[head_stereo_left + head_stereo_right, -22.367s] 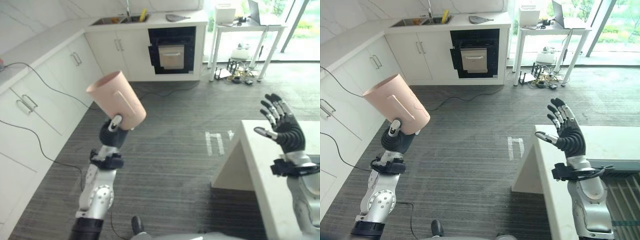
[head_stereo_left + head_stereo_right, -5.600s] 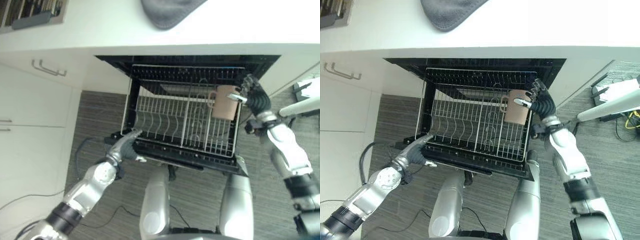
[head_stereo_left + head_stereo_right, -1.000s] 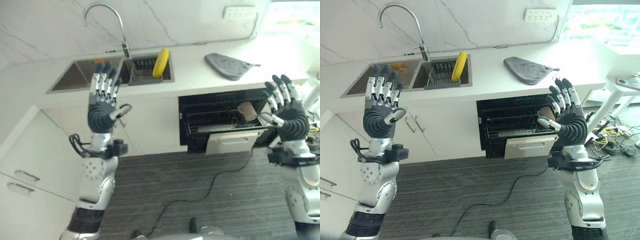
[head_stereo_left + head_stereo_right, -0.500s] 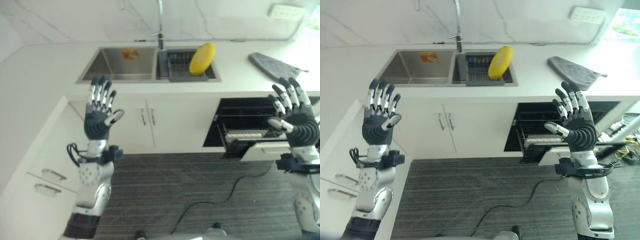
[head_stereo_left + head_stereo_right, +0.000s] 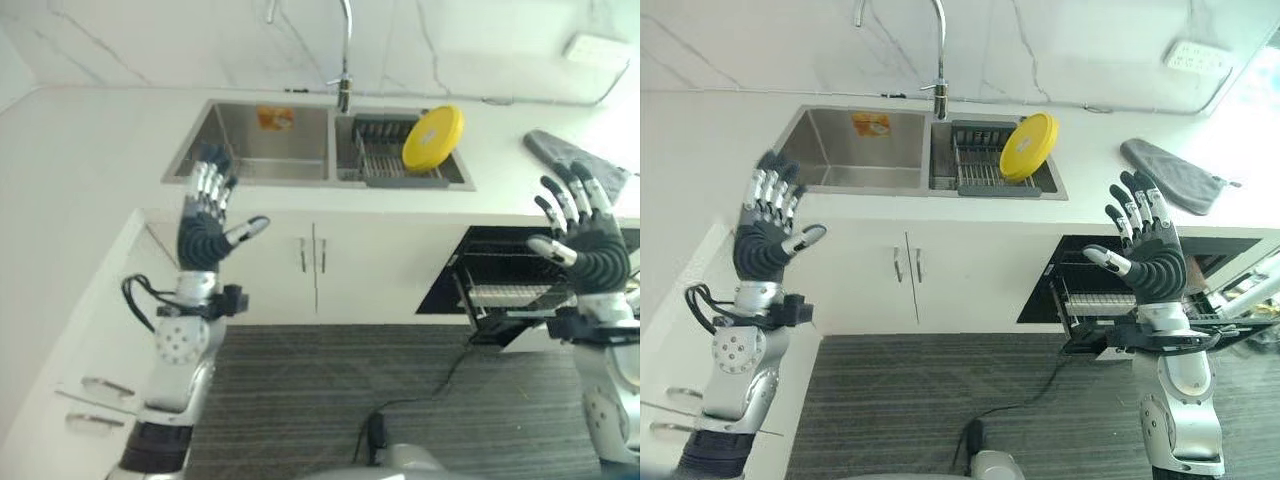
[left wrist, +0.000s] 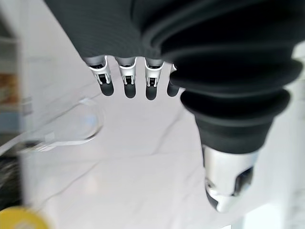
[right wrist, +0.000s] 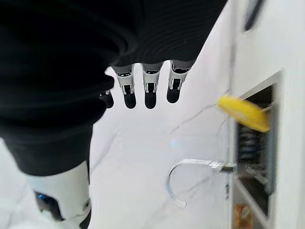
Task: Place the dishes in the dishwasher.
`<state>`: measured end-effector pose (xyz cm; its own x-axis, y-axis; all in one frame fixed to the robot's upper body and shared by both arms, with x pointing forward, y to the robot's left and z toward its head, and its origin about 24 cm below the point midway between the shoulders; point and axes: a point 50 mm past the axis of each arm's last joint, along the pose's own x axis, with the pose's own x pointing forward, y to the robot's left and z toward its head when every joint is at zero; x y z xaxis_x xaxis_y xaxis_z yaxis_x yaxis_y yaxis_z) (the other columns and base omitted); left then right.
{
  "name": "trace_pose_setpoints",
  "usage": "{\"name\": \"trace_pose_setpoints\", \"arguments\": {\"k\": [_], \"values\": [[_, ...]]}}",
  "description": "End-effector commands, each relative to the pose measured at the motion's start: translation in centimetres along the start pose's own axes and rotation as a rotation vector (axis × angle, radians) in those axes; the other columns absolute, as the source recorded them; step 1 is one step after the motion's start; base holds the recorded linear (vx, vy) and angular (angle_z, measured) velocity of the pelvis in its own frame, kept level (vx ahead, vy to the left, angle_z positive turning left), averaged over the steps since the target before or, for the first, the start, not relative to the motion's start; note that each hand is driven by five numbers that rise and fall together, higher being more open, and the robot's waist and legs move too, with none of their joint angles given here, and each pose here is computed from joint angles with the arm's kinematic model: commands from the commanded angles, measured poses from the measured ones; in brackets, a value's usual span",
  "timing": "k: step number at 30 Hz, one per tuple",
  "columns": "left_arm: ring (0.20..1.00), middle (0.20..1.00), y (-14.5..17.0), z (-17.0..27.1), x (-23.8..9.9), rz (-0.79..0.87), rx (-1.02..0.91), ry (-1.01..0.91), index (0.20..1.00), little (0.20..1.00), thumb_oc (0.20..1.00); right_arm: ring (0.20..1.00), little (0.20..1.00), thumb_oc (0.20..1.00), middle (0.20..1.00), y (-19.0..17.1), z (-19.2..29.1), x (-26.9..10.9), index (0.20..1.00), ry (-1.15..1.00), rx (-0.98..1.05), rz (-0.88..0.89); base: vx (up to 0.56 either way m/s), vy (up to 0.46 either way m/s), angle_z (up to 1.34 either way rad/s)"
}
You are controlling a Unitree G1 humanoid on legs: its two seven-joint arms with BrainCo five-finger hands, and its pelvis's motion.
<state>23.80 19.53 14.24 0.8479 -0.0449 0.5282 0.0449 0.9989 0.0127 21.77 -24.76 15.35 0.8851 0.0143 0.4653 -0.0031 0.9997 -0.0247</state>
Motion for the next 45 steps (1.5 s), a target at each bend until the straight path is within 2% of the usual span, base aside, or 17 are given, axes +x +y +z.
{"name": "trace_pose_setpoints", "arguments": {"k": [1, 7, 16, 22, 26, 37, 45], "values": [[1.0, 1.0, -0.3, 3.3, 1.7, -0.074, -0.029, -0.17, 1.0, 1.0, 1.0, 1.0, 1.0, 1.0, 1.0, 0.5, 2.9, 0.9, 1.0, -0.167, 0.028, 0.013, 0.23, -0.388, 0.16], [1.0, 1.0, 0.0, 3.1, 1.7, -0.036, -0.133, -0.151, 1.0, 1.0, 1.0, 1.0, 1.0, 1.0, 1.0, 0.5, 3.1, 1.3, 1.0, -0.152, 0.01, 0.025, 0.21, -0.394, 0.04], [1.0, 1.0, 1.1, 2.6, -0.3, -0.015, -0.114, -0.122, 1.0, 1.0, 1.0, 1.0, 1.0, 1.0, 1.0, 0.1, 2.7, 0.6, 1.0, -0.11, -0.002, 0.062, 0.11, -0.219, -0.06], [1.0, 1.0, 0.9, 2.4, -0.5, -0.015, -0.083, -0.13, 1.0, 1.0, 1.0, 1.0, 1.0, 1.0, 1.0, 1.1, 2.2, 1.2, 1.0, -0.107, -0.008, 0.094, 0.21, 0.166, -0.02], [1.0, 1.0, 1.8, 2.5, -0.5, 0.021, -0.065, -0.134, 1.0, 1.0, 1.0, 1.0, 1.0, 1.0, 1.0, 0.8, 2.9, 0.8, 1.0, -0.119, -0.007, 0.138, 0.45, 0.449, -0.56], [1.0, 1.0, 0.8, 2.8, 0.6, -0.036, 0.007, -0.139, 1.0, 1.0, 1.0, 1.0, 1.0, 1.0, 1.0, 1.9, 2.5, 1.0, 1.0, -0.152, 0.047, 0.128, 0.24, 0.24, 0.0], [1.0, 1.0, 0.6, 3.3, 1.3, -0.046, 0.056, -0.163, 1.0, 1.0, 1.0, 1.0, 1.0, 1.0, 1.0, 1.4, 1.1, 0.4, 1.0, -0.046, 0.054, 0.141, 0.09, 0.038, -0.15]]}}
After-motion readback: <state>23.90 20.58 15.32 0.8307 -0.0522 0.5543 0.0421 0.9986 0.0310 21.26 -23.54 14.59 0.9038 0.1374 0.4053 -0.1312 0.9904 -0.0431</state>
